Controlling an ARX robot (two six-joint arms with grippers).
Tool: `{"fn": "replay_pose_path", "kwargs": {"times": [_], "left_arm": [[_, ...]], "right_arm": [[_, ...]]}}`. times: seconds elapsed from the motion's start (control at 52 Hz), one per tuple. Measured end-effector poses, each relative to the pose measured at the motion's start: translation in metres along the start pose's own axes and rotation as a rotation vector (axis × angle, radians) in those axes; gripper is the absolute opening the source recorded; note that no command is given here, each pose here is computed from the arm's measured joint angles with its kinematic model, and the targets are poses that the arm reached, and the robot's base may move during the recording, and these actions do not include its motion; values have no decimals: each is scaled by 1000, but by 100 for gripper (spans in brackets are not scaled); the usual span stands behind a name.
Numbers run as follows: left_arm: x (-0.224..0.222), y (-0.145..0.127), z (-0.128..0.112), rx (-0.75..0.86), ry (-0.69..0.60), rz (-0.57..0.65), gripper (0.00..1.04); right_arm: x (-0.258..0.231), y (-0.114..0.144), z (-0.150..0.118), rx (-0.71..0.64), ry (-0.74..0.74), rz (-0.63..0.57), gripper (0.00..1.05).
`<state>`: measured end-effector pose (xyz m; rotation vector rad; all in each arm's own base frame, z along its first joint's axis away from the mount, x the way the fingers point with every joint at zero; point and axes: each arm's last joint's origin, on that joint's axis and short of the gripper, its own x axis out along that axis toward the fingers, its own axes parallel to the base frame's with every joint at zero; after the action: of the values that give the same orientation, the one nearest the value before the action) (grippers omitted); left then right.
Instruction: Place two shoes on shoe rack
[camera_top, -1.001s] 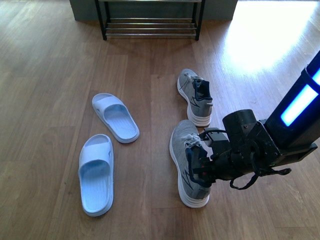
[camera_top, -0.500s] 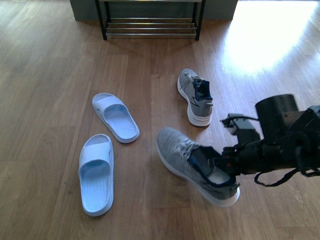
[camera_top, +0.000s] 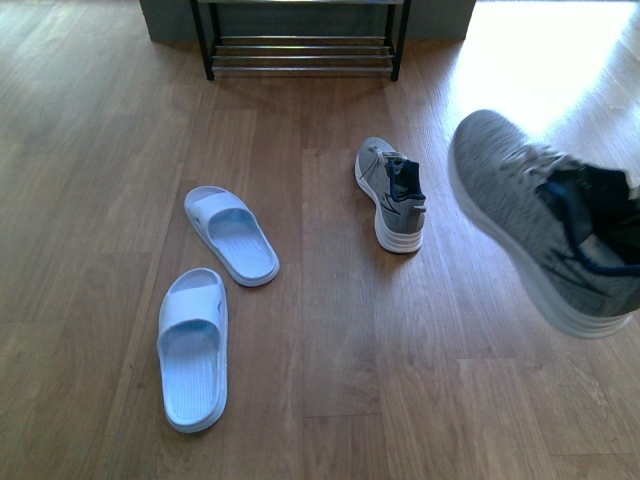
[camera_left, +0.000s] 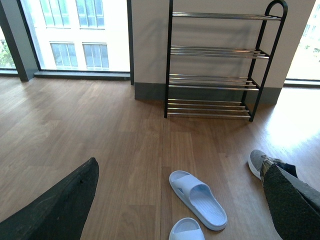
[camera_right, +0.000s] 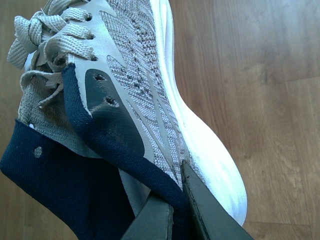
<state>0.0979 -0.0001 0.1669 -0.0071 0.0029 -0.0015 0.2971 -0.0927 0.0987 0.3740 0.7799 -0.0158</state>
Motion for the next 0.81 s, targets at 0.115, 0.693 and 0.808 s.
{"fn": "replay_pose_path", "kwargs": {"times": [0.115, 0.693, 0.808], "left_arm": [[0, 0, 0, 0, 0, 0, 95], [0, 0, 0, 0, 0, 0, 95], [0, 0, 0, 0, 0, 0, 95]], "right_arm": [[-39, -9, 11, 22, -70, 29, 1], [-124, -9, 7, -38, -212, 85, 1], [-125, -10, 7, -40, -213, 84, 1]]}}
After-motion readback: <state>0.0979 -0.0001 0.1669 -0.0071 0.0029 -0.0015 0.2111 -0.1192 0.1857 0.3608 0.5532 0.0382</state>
